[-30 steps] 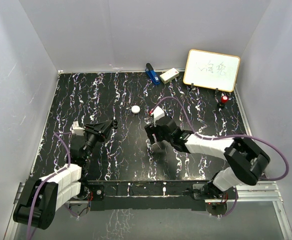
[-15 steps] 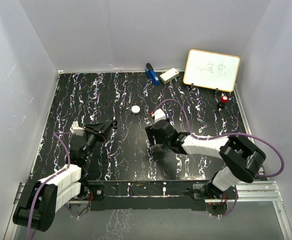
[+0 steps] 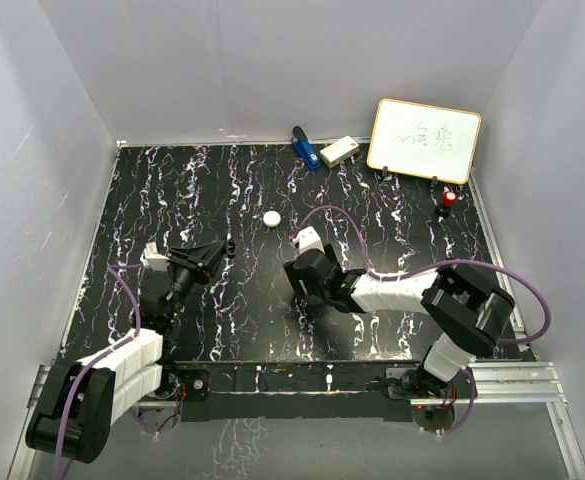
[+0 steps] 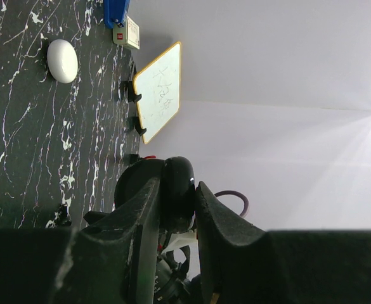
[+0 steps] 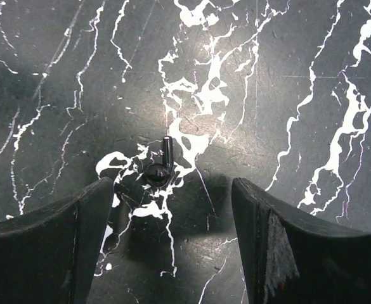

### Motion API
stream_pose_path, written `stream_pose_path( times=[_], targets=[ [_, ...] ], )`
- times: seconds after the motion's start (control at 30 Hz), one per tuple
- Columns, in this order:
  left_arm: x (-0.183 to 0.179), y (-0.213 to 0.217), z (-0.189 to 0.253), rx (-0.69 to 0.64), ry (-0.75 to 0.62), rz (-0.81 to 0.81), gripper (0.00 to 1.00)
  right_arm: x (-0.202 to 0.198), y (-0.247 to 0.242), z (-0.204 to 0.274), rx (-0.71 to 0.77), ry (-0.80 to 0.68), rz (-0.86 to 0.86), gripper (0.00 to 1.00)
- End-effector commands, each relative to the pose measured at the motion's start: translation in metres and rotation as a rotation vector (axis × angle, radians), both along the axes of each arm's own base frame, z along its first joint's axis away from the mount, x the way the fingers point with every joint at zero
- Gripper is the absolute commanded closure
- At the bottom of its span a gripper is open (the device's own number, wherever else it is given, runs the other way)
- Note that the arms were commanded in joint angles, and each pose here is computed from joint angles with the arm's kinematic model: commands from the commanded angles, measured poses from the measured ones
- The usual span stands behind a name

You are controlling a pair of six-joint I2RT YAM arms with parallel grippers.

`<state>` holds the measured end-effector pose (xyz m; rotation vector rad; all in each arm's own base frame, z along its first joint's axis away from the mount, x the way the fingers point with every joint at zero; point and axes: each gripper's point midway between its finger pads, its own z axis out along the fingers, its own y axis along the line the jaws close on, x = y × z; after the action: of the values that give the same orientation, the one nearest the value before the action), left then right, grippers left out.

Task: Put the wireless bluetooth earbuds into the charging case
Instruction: Place the earbud at the center of the board, then pick up the earbud from the center of the board.

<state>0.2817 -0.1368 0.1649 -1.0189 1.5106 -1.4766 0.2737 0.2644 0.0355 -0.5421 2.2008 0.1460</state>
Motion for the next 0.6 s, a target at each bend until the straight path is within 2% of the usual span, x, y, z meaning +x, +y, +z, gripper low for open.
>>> stream_pose_path(
  times=[0.0, 0.57],
  targets=[
    [0.003, 0.000, 0.018, -0.004, -0.057, -0.002, 1.00, 0.015, 0.003, 0.012, -0.004, -0.060, -0.044, 0.27],
    [0.004, 0.000, 0.018, -0.005, -0.056, -0.001, 1.00, 0.025, -0.023, 0.006, -0.088, -0.077, -0.150, 0.26]
  ],
)
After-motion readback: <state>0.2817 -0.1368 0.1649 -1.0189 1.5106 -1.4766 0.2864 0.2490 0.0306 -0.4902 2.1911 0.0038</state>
